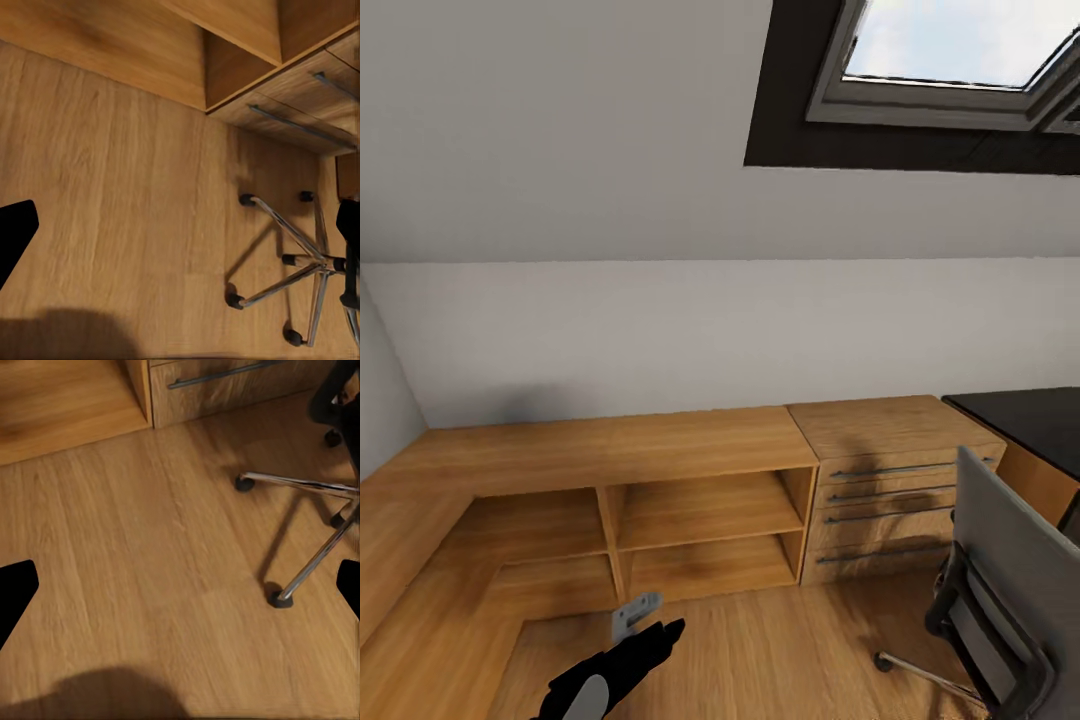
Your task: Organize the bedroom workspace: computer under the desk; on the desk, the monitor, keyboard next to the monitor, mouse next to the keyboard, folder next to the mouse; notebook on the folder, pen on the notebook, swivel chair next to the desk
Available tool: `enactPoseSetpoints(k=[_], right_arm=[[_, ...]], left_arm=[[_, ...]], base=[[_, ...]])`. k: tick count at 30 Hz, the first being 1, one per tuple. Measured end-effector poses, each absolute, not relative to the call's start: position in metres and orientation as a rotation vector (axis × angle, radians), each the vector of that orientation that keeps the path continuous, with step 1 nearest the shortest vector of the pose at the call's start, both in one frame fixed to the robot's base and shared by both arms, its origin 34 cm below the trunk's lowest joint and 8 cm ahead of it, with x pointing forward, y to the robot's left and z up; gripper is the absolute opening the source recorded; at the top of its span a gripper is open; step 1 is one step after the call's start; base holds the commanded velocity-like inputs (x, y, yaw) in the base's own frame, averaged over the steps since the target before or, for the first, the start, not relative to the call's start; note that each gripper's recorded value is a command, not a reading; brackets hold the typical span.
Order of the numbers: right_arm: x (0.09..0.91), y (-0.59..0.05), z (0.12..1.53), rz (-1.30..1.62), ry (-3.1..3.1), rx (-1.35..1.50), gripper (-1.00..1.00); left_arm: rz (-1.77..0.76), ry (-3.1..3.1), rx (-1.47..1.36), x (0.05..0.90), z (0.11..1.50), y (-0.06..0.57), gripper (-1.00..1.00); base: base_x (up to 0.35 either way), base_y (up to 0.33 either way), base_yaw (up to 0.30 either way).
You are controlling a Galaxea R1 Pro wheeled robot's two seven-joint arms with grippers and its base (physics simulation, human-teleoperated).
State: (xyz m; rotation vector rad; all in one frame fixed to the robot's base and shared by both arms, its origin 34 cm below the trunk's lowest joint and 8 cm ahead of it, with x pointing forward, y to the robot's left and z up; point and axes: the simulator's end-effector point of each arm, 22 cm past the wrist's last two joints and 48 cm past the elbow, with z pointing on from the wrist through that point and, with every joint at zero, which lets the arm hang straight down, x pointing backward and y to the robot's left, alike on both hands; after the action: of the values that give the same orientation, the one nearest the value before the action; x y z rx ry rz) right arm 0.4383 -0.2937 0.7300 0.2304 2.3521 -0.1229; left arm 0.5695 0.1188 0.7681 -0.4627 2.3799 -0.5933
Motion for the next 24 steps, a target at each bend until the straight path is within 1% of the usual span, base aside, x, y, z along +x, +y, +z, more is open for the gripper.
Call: enactPoseSetpoints(k=[14,17,24], right_arm=[[0.4379,-0.291,0.7282,-0.107,2.356,0.223,1.0],[0.4379,-0.29,0.728,-0.102,2.357,0.222,1.0],[0.4376,-0.29,0.7274,-0.101,2.358,0.221,1.0]], left_arm=[[-0.595,2.379,-0.464,0.5696,0.7682,0.1186,1.0],[-0.596,2.379,-0.464,0.5696,0.7682,0.1186,1.0],[-0.596,2.379,-0.464,0.5696,0.7683,0.1184,1.0]], base=[[0.003,0.023,-0.299],[0.0,0.178,-0.299],[0.0,0.256,-0.299]])
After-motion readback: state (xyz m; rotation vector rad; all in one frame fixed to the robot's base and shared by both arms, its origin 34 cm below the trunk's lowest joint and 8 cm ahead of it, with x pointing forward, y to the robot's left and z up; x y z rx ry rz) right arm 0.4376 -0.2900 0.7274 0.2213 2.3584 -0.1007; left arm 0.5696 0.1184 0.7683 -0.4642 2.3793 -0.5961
